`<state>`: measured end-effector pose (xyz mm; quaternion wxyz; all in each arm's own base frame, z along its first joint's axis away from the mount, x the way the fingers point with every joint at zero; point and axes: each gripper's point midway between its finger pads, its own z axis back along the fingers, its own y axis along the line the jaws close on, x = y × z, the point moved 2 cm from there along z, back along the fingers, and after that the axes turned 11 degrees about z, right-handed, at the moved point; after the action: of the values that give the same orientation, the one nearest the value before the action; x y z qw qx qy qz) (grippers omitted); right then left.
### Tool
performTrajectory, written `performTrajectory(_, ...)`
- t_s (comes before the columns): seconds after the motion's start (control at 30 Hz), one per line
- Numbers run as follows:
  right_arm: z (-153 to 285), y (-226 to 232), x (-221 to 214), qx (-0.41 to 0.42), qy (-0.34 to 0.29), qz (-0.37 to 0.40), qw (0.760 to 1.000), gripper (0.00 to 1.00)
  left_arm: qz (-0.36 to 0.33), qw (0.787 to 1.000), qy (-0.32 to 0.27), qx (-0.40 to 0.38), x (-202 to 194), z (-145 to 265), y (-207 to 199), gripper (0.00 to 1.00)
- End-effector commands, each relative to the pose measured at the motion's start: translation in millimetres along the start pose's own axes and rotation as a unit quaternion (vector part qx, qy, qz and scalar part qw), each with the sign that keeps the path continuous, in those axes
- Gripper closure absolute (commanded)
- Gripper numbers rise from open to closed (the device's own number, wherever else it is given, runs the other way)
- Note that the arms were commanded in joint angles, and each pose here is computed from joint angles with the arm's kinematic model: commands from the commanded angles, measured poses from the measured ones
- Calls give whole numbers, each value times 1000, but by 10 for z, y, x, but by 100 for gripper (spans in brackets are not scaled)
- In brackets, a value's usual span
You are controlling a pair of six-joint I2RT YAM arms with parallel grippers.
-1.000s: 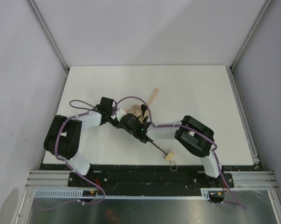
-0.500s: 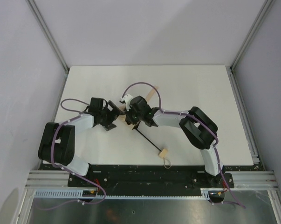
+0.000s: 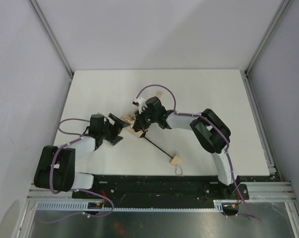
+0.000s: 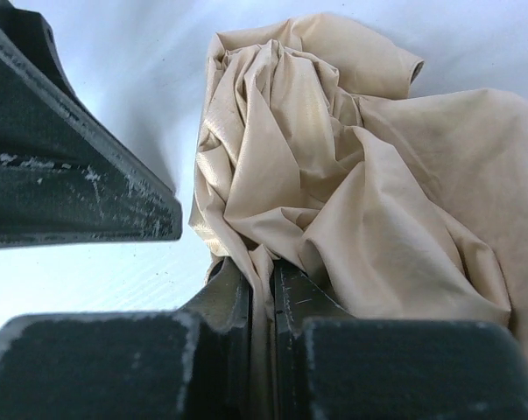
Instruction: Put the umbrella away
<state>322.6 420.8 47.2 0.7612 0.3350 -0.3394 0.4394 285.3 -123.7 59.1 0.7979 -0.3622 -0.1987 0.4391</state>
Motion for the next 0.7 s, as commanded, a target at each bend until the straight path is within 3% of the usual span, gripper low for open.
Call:
performTrajectory(0.0, 174, 264, -1743, 40, 265, -136, 954, 100, 55, 998, -30, -5, 73, -91, -9, 2)
performTrajectory(0.43, 143, 287, -1718, 98, 255, -179, 945, 100, 62, 991, -105, 59, 220, -516, 229, 17)
performTrajectory(0.57, 125, 294, -1651, 112, 252, -179, 944, 100, 35, 991, -105, 74, 235, -609, 272, 39)
performTrajectory(0.67, 121, 299, -1588, 117, 250, -174, 945, 100, 15, 992, -101, 78, 213, -662, 270, 67)
